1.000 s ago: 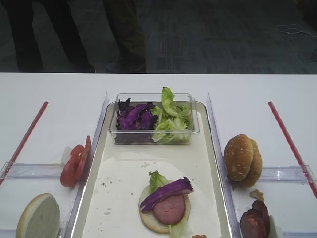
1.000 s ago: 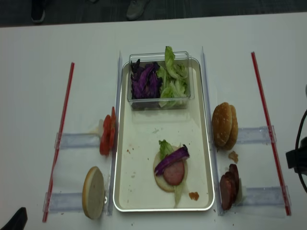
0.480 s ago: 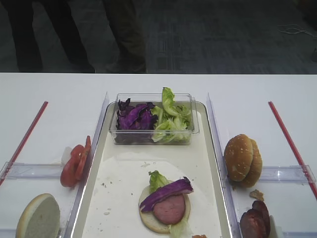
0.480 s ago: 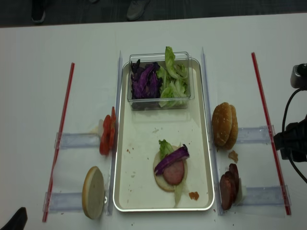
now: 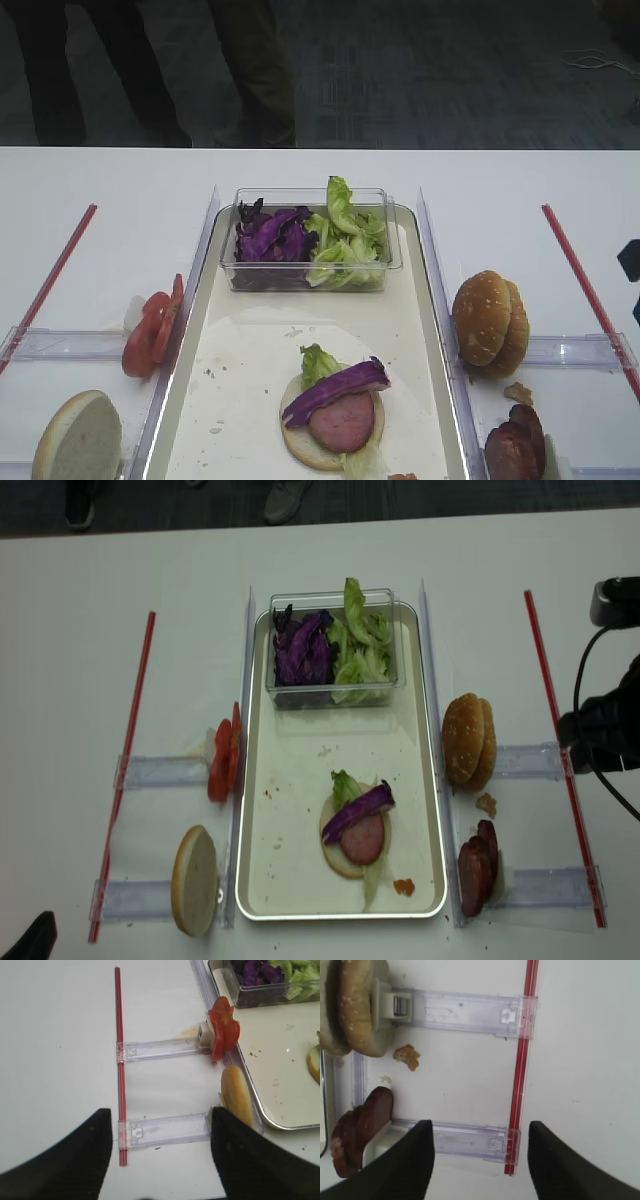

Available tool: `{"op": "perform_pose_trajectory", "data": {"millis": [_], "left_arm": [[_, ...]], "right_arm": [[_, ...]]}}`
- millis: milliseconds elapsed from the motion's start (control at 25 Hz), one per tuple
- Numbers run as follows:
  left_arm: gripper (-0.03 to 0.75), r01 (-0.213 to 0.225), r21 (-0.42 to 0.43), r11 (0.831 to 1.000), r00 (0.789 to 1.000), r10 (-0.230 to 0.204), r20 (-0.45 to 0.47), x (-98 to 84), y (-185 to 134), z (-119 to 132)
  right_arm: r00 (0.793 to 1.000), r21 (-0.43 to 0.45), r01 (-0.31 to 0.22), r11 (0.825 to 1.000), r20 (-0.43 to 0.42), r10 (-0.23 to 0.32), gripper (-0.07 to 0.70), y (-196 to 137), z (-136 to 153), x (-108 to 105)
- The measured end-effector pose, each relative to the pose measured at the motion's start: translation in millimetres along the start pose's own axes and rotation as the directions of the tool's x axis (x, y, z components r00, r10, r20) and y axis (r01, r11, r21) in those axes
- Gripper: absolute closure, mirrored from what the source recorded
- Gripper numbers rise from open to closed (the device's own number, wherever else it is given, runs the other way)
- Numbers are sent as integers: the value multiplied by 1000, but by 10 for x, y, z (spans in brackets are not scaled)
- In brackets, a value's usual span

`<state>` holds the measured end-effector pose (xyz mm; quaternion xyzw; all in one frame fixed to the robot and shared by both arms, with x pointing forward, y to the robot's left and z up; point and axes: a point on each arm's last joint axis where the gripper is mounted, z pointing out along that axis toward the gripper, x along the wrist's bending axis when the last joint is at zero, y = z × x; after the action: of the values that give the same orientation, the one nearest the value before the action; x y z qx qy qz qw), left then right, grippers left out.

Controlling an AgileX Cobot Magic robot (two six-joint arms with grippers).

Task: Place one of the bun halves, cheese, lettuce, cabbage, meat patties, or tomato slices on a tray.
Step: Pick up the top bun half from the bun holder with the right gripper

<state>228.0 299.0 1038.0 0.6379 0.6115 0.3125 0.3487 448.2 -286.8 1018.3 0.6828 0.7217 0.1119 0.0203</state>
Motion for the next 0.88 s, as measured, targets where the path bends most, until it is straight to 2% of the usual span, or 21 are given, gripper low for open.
{"op": "perform_pose_trajectory", "data": {"millis": [480, 880], "left_arm": [[306, 0, 0, 1000, 1000, 0, 0, 0, 0, 0], [306, 0, 0, 1000, 1000, 0, 0, 0, 0, 0]], "right_arm": [[1000, 15, -2, 1000, -9, 2, 168, 425, 69, -20], [1000, 39, 1, 999, -16, -1, 168, 639, 181, -41]]}}
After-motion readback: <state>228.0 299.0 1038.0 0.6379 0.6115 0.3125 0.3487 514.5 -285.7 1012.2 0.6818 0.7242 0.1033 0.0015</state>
